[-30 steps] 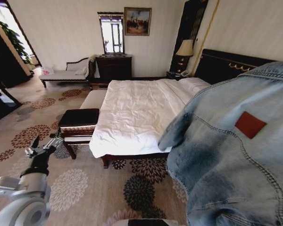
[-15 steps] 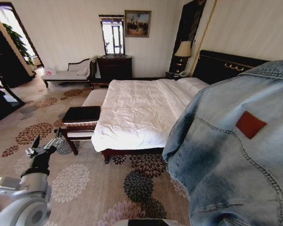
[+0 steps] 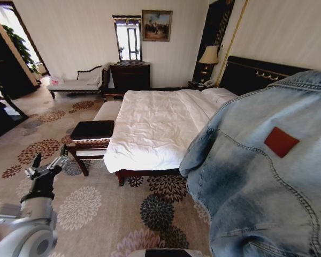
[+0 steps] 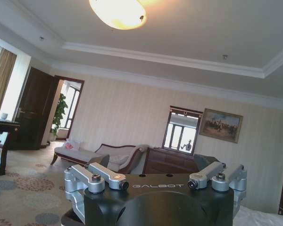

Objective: Pick up the clothes from the bed and hang them on the clothes hanger.

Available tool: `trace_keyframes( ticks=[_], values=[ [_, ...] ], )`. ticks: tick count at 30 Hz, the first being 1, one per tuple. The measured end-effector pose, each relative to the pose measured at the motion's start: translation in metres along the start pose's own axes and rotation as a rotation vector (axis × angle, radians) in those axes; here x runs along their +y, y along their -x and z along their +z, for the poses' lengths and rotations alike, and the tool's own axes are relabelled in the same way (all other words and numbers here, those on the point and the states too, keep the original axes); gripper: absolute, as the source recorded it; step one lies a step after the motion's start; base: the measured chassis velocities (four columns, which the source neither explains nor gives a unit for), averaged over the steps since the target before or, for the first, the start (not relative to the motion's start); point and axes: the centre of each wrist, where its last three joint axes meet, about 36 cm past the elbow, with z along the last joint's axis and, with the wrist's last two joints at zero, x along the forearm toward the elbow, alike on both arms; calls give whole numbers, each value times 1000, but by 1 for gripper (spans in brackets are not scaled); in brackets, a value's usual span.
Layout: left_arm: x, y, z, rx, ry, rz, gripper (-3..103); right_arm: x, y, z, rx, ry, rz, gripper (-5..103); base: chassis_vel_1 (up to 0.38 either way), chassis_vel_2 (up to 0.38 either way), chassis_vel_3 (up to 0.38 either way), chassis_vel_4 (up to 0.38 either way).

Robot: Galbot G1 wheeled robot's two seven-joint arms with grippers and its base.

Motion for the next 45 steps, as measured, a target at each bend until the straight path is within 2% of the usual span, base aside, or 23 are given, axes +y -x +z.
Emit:
trace_keyframes(
  ticks=[18,45],
  values=[
    [0,0,0,-39,2,3,100,0,-1,2,-2,5,1,16,0,0,0,0],
    [-2,0,1,-34,-3,8,100,-1,-3,5,-1,5,-1,16,-84,-87,-89,-90]
  ],
)
